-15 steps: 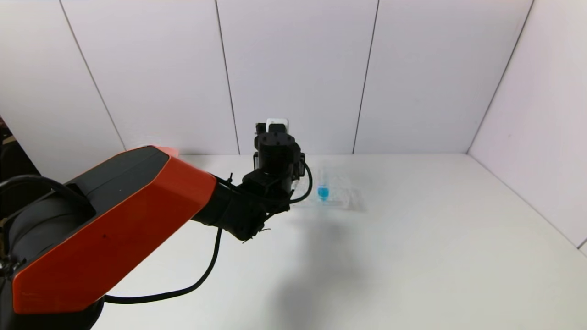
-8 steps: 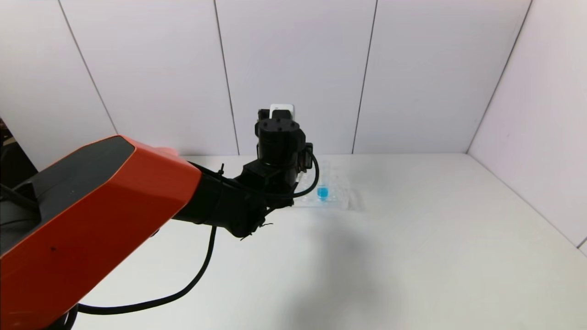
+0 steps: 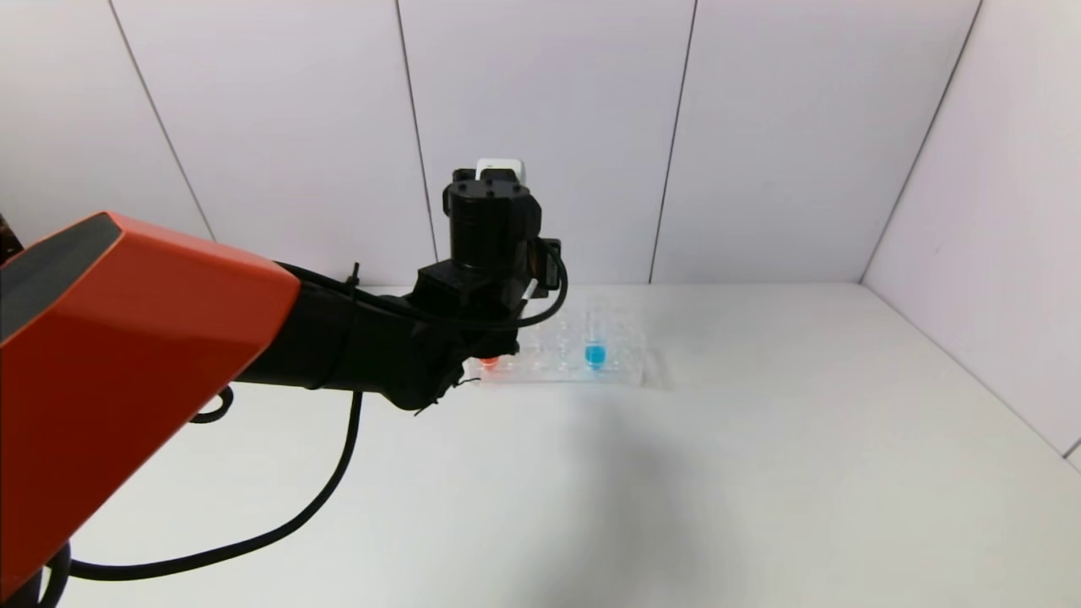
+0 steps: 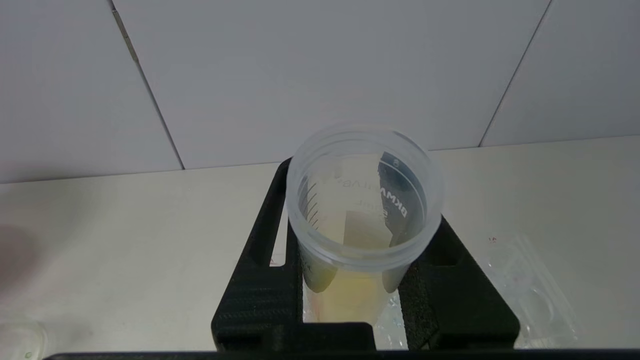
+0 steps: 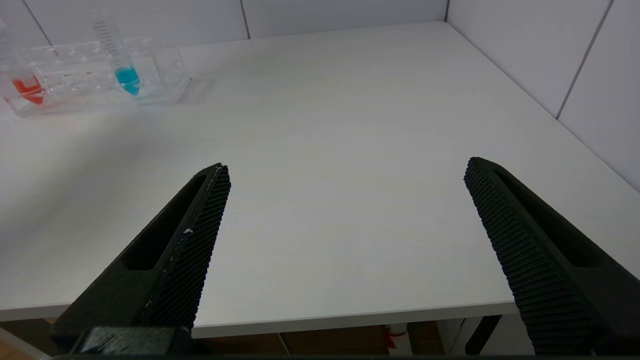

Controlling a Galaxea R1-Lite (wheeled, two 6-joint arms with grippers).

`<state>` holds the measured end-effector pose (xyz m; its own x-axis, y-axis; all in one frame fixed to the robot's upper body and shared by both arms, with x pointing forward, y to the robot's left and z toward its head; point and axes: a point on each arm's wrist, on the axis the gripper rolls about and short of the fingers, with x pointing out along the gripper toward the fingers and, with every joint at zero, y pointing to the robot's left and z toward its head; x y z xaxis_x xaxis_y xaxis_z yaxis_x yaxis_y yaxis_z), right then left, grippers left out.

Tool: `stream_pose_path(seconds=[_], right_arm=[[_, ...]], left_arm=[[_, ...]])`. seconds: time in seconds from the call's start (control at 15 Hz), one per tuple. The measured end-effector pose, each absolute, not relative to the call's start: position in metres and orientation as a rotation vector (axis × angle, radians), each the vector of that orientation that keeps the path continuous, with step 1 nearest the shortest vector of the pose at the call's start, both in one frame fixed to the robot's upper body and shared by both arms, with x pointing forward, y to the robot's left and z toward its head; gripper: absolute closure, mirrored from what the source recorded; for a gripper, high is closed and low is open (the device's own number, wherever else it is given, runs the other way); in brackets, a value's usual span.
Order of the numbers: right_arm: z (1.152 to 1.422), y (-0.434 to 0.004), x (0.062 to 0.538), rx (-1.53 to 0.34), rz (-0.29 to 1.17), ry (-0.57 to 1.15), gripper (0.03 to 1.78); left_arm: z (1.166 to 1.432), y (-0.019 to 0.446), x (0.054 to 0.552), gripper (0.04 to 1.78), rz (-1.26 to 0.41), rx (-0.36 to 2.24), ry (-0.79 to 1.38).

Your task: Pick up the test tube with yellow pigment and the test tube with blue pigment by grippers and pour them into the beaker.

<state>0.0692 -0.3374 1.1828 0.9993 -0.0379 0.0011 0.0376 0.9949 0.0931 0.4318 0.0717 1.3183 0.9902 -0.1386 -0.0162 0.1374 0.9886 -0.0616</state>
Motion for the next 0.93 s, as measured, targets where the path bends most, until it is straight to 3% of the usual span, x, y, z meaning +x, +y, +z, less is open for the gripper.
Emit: stream_pose_path(seconds=[0.47,0.93], right_arm=[[1.183,-0.337,0.069,0.094,-0.038,-0.003,0.10],[1.183,-0.337,0.069,0.094,-0.038,-0.003,0.10]], left_arm=[[1.349,0.109,0.420,1.28,-0.157,-0.056,0.037],[1.366,0.195,0.415,1.28,-0.124,-0.068,0.035]])
